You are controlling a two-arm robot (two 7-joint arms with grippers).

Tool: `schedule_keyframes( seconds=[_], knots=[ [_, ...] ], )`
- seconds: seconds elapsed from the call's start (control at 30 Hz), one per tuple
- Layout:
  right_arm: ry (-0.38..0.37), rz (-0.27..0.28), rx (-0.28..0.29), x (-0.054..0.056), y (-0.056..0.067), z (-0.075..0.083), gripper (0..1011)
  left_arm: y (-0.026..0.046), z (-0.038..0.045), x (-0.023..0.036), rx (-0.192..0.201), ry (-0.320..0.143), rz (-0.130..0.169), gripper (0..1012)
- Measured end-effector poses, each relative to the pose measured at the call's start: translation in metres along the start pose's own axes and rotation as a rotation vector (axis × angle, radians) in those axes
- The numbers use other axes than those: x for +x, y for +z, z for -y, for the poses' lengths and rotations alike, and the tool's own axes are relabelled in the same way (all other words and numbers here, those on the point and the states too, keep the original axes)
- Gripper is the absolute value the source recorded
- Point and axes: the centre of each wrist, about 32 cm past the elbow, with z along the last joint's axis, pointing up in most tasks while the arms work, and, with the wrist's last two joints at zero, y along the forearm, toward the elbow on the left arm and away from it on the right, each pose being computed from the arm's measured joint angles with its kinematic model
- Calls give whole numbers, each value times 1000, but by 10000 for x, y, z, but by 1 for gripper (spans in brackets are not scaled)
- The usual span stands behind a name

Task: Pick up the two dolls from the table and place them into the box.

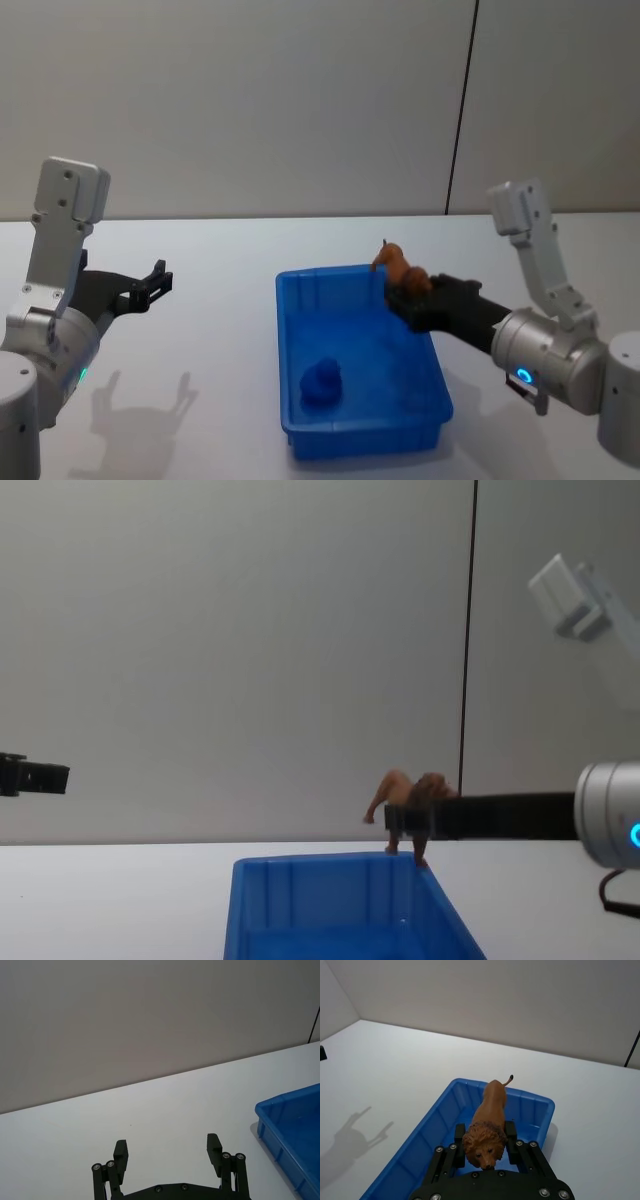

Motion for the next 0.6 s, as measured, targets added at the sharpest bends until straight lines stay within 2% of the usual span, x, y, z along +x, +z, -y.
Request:
schedule_keyframes(
  seconds=[0.2,0.37,0.53,0.57,0.6],
  knots=[
    [9,4,-28,-24,-24,-65,440,0,0,0,0,0,0,1001],
    [34,20,-16,-41,-37,-115,440,0,0,0,0,0,0,1001],
    [49,29,-8,-49,-43,-146,560,0,0,0,0,0,0,1001],
    [53,32,-6,-51,-45,-155,622,0,0,0,0,0,0,1001],
    [56,33,-4,-53,-45,-160,641,0,0,0,0,0,0,1001]
  ],
)
